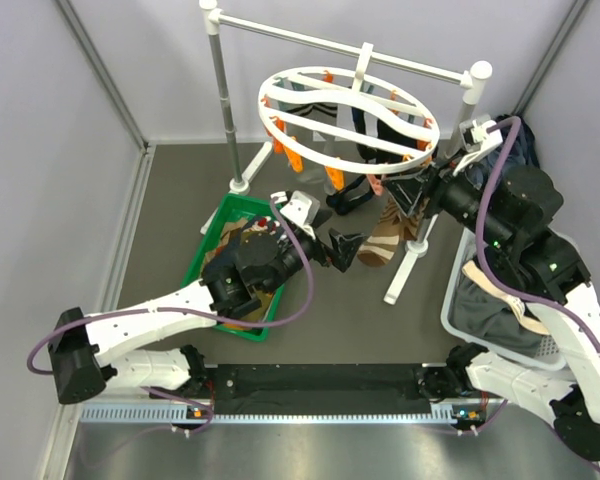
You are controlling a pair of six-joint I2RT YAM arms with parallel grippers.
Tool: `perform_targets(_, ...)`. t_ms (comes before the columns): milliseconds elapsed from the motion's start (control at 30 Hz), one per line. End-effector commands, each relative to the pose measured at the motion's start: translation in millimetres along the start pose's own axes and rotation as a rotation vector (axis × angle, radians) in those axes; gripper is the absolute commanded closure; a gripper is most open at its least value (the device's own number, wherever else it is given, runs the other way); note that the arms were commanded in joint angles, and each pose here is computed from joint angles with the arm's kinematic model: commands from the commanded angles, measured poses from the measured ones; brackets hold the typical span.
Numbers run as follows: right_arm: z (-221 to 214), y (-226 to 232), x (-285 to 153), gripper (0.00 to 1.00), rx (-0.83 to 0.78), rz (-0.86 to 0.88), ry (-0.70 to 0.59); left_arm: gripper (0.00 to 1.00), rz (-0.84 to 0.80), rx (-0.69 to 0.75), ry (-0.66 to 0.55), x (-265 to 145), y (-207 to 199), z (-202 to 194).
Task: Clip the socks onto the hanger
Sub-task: Open the clamp at the hanger.
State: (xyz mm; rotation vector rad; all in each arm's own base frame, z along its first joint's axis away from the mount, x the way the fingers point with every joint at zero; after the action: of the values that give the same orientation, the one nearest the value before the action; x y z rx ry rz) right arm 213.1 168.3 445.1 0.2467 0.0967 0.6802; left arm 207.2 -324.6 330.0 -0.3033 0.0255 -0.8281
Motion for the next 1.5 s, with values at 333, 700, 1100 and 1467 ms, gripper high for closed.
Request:
perform_targets(333,4.3,-4.6,-1.2,0.47,0.015,-0.023,-0.08,0.02,-0.115,-0.063,-0.321,32.9,-27.9,68.7)
perform_targets(700,6.9,-5.0,-8.6,0.47,0.007,-0.028,-0.114,0.02,-0.279,-0.122,-0.374,54.7,-36.7,73.3)
perform_targets(1100,11.8,2.5,-17.8,0.43,-0.003,0.017,-0.147,0.05,-0.351,-0.137,-0.401,64.6,-50.3,83.5)
perform_targets(1467,16.9,11.8,-26.1,0.4,-0.005,0.065,-0.158,0.22,-0.376,-0.194,-0.416,73.0,-55.6,86.3)
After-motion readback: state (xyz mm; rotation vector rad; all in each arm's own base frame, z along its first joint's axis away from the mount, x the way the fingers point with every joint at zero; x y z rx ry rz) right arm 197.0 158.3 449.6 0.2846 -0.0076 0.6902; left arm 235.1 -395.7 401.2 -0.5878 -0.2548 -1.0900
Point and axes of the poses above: each gripper's point midway between its finger pads, its own x axis out along the fingers, its own y axis along the line the jaws close on, z = x × y, the point moved 3 cm from there along -x, back along the fingers, and after that the axes turned 2 degrees about -x, right-handed, at the moved point
